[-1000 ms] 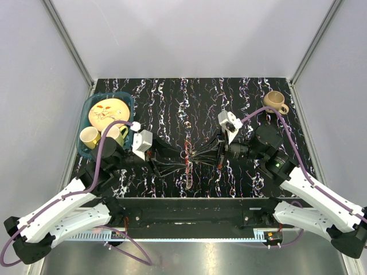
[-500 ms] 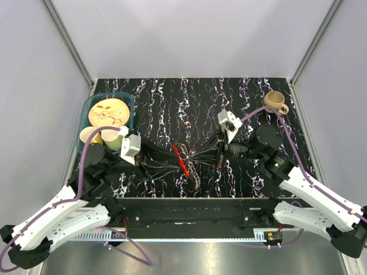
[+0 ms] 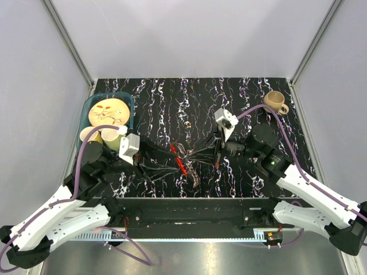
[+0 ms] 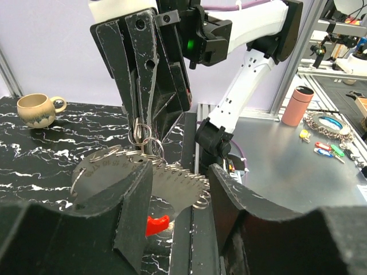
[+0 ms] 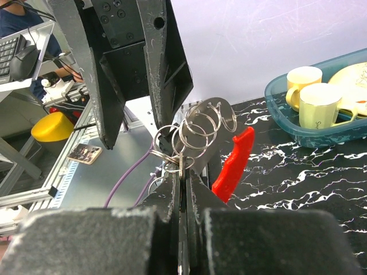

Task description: Remove the keys from the keyring

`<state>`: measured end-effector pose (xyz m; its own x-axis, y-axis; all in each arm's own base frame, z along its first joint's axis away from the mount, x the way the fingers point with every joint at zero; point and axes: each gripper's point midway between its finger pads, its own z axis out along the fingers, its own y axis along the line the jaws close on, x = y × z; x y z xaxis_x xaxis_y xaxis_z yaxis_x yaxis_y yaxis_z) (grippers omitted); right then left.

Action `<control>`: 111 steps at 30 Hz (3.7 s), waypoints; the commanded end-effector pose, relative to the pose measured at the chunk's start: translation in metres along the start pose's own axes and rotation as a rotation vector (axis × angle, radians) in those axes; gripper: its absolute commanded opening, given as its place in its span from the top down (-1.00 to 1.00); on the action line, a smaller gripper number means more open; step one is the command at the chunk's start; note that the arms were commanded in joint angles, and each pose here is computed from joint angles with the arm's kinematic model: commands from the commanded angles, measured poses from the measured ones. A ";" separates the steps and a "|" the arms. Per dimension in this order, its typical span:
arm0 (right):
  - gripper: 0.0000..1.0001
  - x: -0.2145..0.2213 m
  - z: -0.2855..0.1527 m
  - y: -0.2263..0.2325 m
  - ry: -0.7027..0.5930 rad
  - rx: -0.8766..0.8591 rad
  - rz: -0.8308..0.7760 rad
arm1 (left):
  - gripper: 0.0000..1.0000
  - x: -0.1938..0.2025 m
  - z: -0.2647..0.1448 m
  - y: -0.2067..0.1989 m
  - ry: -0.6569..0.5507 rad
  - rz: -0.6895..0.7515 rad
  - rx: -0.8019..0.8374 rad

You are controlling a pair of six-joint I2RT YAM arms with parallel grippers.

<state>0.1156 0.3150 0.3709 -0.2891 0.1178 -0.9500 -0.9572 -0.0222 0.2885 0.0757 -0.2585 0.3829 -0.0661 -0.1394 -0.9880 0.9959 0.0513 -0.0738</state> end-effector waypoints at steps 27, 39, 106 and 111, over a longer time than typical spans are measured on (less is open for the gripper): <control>1.00 -0.018 0.003 0.007 -0.082 -0.032 -0.022 | 0.16 -0.006 0.012 0.002 -0.042 0.051 0.031; 1.00 -0.016 0.004 0.005 -0.077 -0.030 -0.017 | 0.14 -0.033 0.000 -0.015 -0.103 0.066 0.052; 1.00 0.005 0.001 0.000 -0.039 -0.026 0.008 | 0.60 0.002 0.010 0.006 -0.046 0.000 -0.035; 1.00 0.006 0.002 0.002 -0.013 -0.043 -0.005 | 0.49 -0.001 0.010 0.001 -0.055 -0.005 -0.012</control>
<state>0.1129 0.3189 0.3537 -0.3373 0.1103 -0.9349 -0.9413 -0.0525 0.3334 0.0971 -0.2731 0.3492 -0.1244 -0.0947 -0.9877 0.9788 0.1512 -0.1378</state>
